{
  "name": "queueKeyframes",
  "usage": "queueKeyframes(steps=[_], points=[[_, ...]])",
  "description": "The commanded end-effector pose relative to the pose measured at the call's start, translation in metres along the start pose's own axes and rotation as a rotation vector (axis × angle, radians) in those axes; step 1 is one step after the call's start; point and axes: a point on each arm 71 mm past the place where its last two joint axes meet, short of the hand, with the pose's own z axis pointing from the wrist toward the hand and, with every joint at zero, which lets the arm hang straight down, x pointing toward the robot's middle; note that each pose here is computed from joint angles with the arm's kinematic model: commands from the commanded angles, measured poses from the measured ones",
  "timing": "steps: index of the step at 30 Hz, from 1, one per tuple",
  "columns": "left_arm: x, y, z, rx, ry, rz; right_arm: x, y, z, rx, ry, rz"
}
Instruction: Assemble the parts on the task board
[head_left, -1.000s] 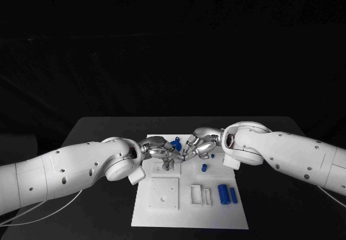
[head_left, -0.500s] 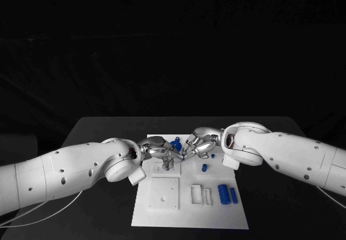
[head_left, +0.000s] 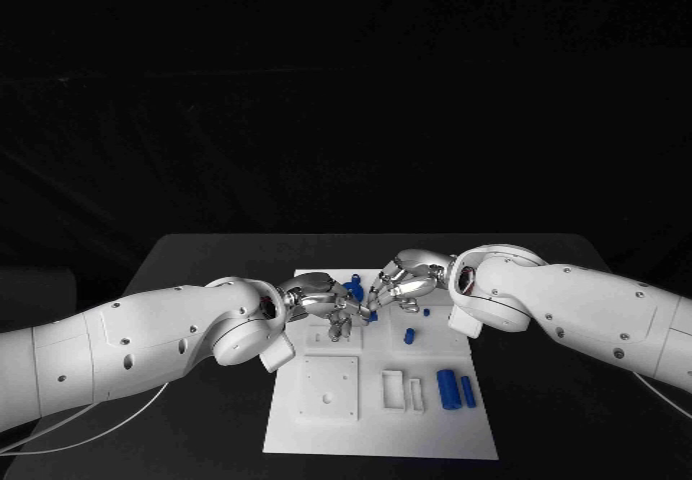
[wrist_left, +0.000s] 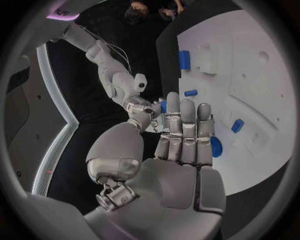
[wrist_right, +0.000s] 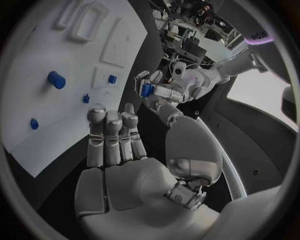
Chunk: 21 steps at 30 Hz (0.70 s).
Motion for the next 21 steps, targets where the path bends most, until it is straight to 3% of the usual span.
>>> queueKeyframes(steps=[1,6,11,12,16,21], points=[[-0.0012,-0.0039,-0.0001,0.030,-0.013,-0.028,-0.005,-0.003,-0.003,-0.015,-0.050,0.043],[-0.0032,-0.0016,-0.0011,0.013,-0.024,-0.017,-0.016,-0.011,-0.010,-0.027,-0.146,0.085],[-0.0090,0.0052,-0.0037,-0.046,-0.044,0.050,-0.035,-0.023,-0.021,-0.043,-0.291,0.149],[-0.0094,0.0055,-0.0038,-0.049,-0.044,0.054,-0.035,-0.024,-0.021,-0.044,-0.297,0.151],[-0.0209,0.0116,-0.0079,-0.163,-0.054,0.125,-0.056,-0.034,-0.031,-0.056,-0.429,0.246],[-0.0381,0.0155,-0.0147,-0.298,-0.059,0.204,-0.076,-0.047,-0.040,-0.053,-0.532,0.291]])
